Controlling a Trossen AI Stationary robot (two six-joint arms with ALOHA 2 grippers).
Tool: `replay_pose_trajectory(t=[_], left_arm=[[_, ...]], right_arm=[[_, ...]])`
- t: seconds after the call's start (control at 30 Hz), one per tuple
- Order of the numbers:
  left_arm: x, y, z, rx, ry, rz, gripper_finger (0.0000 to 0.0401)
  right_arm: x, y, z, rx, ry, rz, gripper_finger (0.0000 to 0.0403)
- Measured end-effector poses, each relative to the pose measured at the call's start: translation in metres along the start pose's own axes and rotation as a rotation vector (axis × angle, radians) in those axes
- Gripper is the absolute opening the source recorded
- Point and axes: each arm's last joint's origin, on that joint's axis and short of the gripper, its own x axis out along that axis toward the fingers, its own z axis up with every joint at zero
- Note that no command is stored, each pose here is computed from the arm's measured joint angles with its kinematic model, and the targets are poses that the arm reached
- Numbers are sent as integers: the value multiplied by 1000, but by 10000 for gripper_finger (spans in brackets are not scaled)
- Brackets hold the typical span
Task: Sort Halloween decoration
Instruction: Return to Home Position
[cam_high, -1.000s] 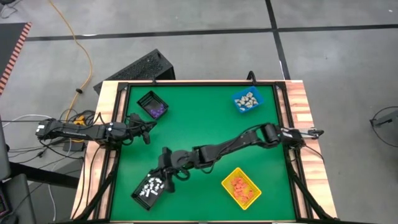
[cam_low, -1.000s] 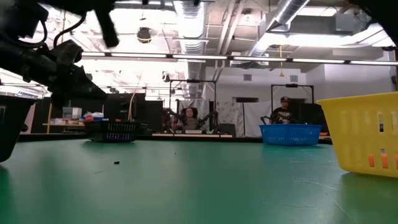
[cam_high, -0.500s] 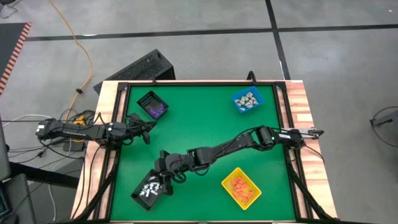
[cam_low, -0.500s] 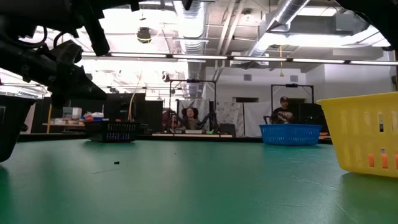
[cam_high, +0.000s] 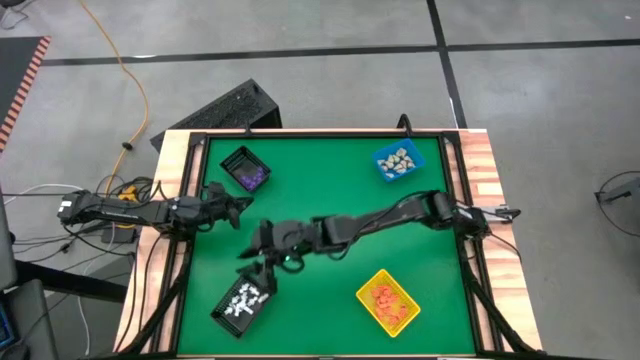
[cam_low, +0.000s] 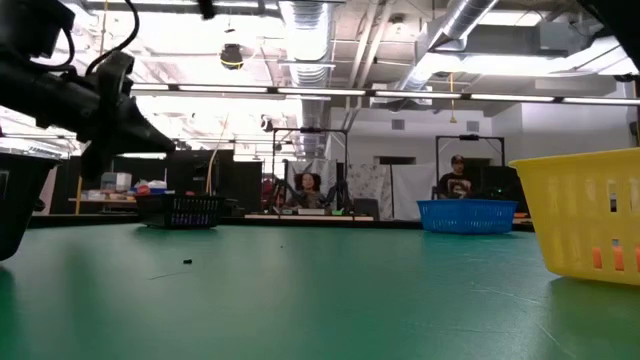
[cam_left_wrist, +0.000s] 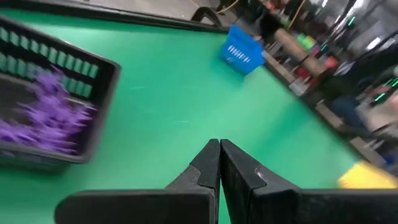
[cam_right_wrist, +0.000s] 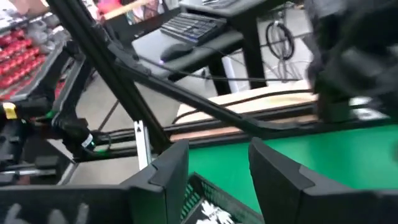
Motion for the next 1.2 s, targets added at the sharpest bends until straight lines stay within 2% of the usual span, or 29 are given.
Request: replay_pose_trajectory(t=[0.1, 0.2, 0.3, 0.4, 0.47, 0.67, 0.8, 0.9, 1.0, 1.1, 1.2], left_arm=[[0, -3, 3, -115, -22, -32, 0], [0, -6, 7, -218, -46, -73, 0], [-1, -8, 9, -231, -62, -94, 0], [-1, -9, 12, -265, -114, -92, 0], [-2, -12, 15, -330, -112, -149, 0], [-8, -26, 36, -261, -229, -277, 0], [-16, -39, 61, -166, -307, -253, 0], [-21, -46, 76, -90, -310, -194, 0], [-27, -50, 90, -51, -305, -118, 0], [-31, -52, 97, -8, -273, -69, 0], [-33, -54, 101, 31, -264, -86, 0]], right_arm=[[-30, 2, 28, -24, 29, -27, 180], [-66, 8, 54, -103, 80, -51, 178], [-111, 11, 71, -208, 207, -90, 178], [-151, 13, 87, -180, 248, -187, 178], [-174, 15, 94, -209, 271, -211, 178], [-243, 21, 108, -250, 349, -259, 178], [-279, 24, 116, -318, 324, -246, 178], [-305, 22, 111, -321, 310, -235, 178], [-322, 15, 92, -316, 242, -226, 178], [-333, 4, 61, -306, 132, -196, 178], [-345, -9, 25, -252, 0, -179, 178]])
